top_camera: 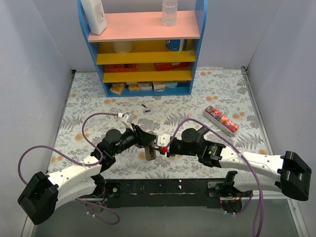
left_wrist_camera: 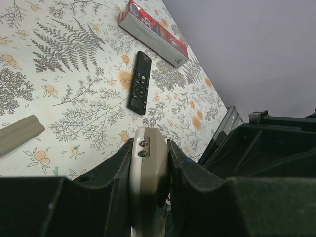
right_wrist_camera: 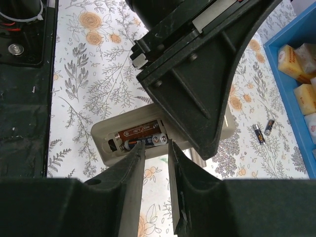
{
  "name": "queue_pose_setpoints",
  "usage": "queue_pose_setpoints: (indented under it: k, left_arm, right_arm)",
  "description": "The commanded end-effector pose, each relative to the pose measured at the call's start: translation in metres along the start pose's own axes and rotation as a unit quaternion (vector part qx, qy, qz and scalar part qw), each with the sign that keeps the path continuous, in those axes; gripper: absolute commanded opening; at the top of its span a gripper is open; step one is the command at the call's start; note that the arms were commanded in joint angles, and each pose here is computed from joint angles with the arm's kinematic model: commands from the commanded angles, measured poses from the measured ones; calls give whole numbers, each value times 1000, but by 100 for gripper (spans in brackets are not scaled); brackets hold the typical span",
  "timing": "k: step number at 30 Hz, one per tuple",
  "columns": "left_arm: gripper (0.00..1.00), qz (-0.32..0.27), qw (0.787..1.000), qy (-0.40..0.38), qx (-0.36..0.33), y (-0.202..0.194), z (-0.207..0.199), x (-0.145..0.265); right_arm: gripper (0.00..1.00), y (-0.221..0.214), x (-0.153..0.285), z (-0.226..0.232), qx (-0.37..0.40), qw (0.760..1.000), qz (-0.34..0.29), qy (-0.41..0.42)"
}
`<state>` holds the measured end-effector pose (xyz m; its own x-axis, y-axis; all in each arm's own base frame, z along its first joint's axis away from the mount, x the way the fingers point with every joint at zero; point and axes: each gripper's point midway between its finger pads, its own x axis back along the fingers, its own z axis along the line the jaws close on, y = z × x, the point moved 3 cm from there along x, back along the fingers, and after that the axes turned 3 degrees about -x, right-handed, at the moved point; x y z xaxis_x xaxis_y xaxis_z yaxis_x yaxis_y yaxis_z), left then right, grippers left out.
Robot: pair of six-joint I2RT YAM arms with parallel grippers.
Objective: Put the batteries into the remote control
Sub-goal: Load the battery into the remote control.
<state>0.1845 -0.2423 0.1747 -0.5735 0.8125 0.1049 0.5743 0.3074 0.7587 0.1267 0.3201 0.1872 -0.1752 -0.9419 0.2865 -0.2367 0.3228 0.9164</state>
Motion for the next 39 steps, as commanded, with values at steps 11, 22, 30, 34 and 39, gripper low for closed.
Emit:
queue_pose_setpoints:
  k: [11,22,30,34,39]
  left_arm:
    - [0,-9,999,-33,-14,15,-19,-5]
    - [0,-8,999,-36,-12,14,-19,-4]
    - [0,-14,999,-36,-13,18,-21,-3]
    - [0,-21,999,-35,-11,21,-23,-2]
    - [0,-29,999,-32,-13,26,-24,0]
  right_arm:
    - [29,28,-7,-12,6,999,-36,-5]
    - [23,21,-12,-10,2,1000,-23,5]
    - [14,9,-15,-7,-3,1000,3,14]
    - [12,-1,-18,-4,-6,1000,23,20]
    - [11,-15,-19,0,-14,998,52,29]
